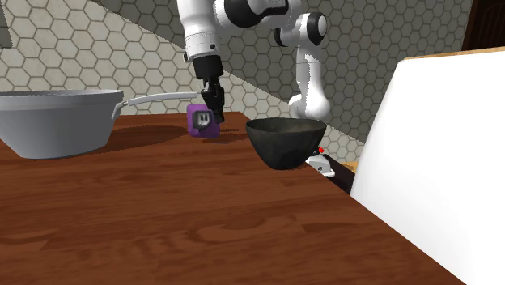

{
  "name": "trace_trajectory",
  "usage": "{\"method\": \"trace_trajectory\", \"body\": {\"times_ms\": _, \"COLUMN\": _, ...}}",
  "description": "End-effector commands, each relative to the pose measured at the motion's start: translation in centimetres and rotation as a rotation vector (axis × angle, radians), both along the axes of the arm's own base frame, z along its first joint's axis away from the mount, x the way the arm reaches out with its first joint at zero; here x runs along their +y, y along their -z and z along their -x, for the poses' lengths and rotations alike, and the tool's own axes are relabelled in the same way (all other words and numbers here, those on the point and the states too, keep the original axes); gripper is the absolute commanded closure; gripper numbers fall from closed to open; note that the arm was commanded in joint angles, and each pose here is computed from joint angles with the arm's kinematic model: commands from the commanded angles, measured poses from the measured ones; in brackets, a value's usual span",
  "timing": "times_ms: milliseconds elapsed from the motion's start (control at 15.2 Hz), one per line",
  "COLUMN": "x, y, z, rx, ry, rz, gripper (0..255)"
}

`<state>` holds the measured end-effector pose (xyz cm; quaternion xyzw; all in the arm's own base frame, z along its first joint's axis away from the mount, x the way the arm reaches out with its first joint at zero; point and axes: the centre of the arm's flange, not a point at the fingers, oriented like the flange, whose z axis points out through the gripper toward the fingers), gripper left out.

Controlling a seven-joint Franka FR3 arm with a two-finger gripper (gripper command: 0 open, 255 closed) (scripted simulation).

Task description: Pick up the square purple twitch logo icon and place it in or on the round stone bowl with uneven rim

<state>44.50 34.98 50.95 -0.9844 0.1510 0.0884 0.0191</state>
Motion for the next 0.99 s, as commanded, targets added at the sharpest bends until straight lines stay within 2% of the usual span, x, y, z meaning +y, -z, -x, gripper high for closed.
{"method": "trace_trajectory", "body": {"times_ms": 0, "x": 0.0, "y": -1.1, "z": 0.0, "rx": 0.0, "ry": 0.0, "rz": 0.0, "gripper": 255}}
{"method": "trace_trajectory", "body": {"times_ms": 924, "x": 0.0, "y": -8.5, "z": 0.0, "rx": 0.0, "ry": 0.0, "rz": 0.0, "gripper": 255}}
